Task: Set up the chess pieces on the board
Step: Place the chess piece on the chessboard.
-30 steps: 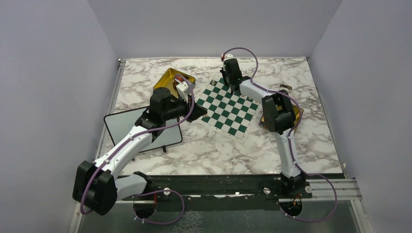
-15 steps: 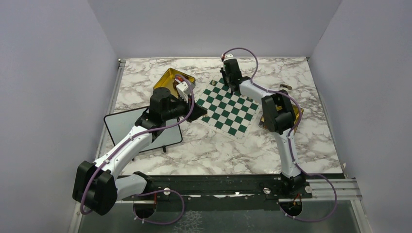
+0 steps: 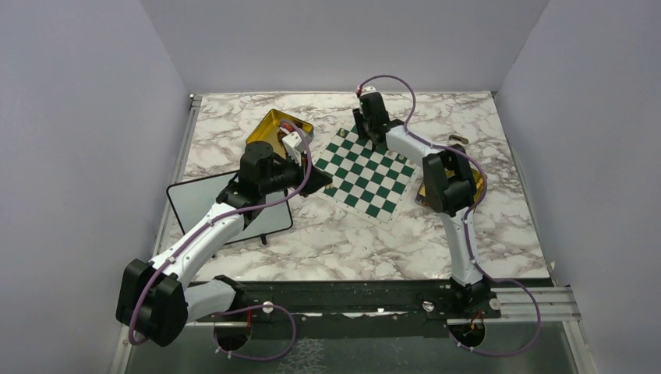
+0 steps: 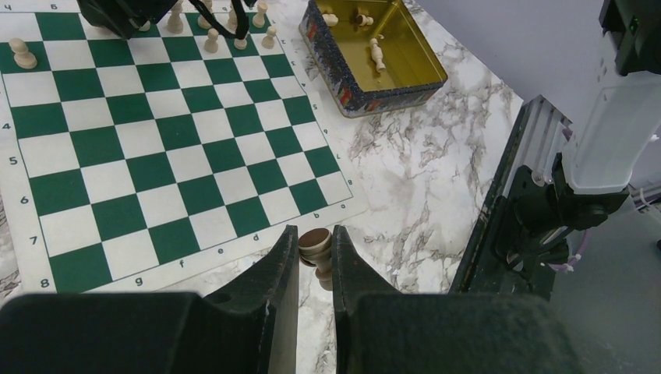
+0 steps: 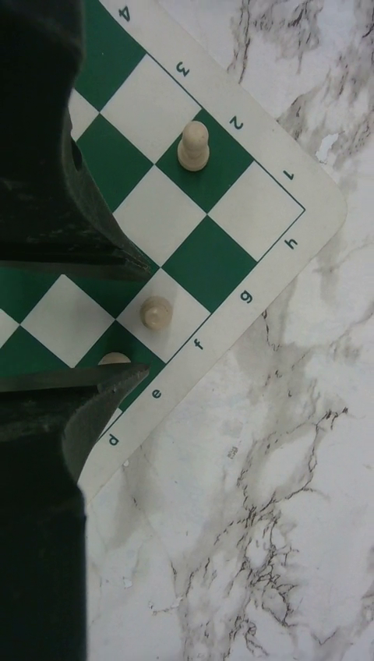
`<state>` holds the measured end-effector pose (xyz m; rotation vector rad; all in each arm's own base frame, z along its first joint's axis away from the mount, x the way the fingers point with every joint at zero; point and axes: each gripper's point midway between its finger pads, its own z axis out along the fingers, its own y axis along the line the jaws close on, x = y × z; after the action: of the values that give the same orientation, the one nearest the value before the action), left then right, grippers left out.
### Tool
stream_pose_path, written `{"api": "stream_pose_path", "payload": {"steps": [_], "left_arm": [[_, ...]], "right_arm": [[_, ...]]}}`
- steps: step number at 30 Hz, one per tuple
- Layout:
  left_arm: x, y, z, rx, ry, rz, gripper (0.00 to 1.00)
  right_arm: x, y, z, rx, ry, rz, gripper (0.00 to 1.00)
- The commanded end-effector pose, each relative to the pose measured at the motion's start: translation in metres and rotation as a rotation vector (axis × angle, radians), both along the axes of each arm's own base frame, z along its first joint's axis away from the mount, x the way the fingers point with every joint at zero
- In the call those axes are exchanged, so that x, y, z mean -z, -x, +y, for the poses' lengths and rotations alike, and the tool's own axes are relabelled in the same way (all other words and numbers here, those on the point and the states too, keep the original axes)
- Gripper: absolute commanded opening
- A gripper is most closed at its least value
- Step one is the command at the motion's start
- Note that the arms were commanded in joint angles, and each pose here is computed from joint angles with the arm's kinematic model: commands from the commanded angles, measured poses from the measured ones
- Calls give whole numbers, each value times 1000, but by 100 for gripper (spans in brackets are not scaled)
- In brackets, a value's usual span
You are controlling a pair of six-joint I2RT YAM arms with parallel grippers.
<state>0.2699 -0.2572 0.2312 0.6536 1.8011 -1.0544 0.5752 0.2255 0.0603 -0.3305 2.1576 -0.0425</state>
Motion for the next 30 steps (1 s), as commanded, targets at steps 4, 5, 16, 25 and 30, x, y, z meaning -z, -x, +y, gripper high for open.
{"api": "stream_pose_path", "payload": {"steps": [4,5,16,25,30], "left_arm": [[-12,1,-1,-16,46,-20,0],[-13,1,-1,-18,51,-16,0],[-29,-3,2,-96,128,42,0],[-48,-18,8,-216,242,55,0],[-64,-29,12,-296,335,74,0]], "right_arm": [[-86,2,-2,-2,-82,-92,51],[-91,4,-2,-10,-89,-95,51],[-142,61,29,-183,-332,-58,52],[-170,160,71,-325,-859,120,50],[-196,210,87,-426,-1217,208,50]]}}
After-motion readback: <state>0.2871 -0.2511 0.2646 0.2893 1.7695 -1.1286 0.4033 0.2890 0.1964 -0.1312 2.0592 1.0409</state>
